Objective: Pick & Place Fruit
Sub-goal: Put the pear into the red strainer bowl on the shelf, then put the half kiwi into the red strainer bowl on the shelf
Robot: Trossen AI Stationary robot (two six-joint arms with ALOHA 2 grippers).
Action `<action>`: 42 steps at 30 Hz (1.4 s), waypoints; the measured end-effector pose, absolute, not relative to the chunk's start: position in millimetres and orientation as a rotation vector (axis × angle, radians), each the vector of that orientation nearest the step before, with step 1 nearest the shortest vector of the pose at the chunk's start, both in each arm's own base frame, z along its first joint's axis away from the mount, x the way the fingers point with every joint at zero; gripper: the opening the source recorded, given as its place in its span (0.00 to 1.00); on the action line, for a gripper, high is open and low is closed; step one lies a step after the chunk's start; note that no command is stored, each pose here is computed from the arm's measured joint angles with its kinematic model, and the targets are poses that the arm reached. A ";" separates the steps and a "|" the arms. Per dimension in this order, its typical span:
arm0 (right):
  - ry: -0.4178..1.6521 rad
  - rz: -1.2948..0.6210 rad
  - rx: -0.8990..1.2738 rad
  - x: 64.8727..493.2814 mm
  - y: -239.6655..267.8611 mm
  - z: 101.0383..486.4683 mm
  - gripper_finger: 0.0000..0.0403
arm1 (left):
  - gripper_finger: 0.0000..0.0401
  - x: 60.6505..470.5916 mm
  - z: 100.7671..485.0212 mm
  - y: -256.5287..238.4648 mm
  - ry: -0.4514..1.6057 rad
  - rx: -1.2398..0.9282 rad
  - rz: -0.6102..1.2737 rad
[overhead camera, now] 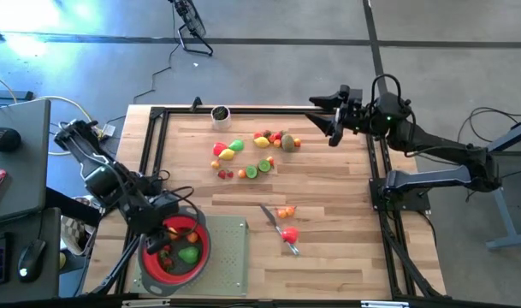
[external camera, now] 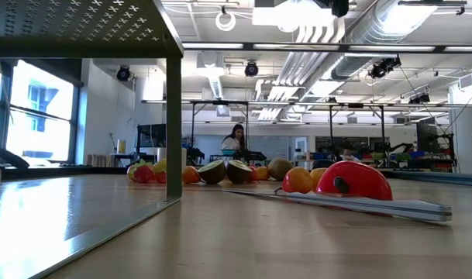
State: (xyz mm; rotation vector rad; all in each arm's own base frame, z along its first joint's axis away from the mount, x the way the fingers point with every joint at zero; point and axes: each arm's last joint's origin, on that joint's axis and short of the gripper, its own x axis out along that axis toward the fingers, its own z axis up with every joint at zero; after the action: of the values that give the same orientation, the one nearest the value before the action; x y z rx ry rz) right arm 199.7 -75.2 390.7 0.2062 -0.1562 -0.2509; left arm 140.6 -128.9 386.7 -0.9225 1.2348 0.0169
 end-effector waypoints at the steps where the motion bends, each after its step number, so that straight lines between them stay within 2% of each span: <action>1: -0.156 -0.253 0.206 199.5 -75.7 390.7 0.67 | 0.18 140.5 385.4 -129.1 1.246 -0.938 0.030; 8: -0.145 -0.254 0.208 199.2 -76.6 389.6 0.67 | 0.20 139.6 377.6 -131.2 1.335 -0.962 0.023; 18: -0.137 -0.257 0.210 199.3 -76.7 388.9 0.67 | 0.37 139.8 374.2 -131.4 1.347 -0.954 0.029; 29: -0.138 -0.257 0.210 199.3 -76.7 389.0 0.67 | 0.38 139.4 375.1 -132.2 1.367 -0.963 -0.001; 33: -0.138 -0.257 0.210 199.3 -76.7 389.0 0.67 | 0.34 139.4 375.9 -133.2 1.380 -0.959 -0.035; 37: -0.138 -0.257 0.210 199.3 -76.7 389.0 0.67 | 0.25 141.8 378.3 -135.4 1.348 -0.925 -0.115; 42: -0.138 -0.257 0.210 199.3 -76.7 389.0 0.67 | 0.14 141.9 378.6 -135.5 1.346 -0.931 -0.115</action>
State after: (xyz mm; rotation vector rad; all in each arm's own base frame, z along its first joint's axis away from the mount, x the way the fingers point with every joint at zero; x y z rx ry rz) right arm 199.3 -76.7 389.0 0.2102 -0.1377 -0.2571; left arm 141.9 -135.5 378.6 -0.9307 1.3461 -0.1147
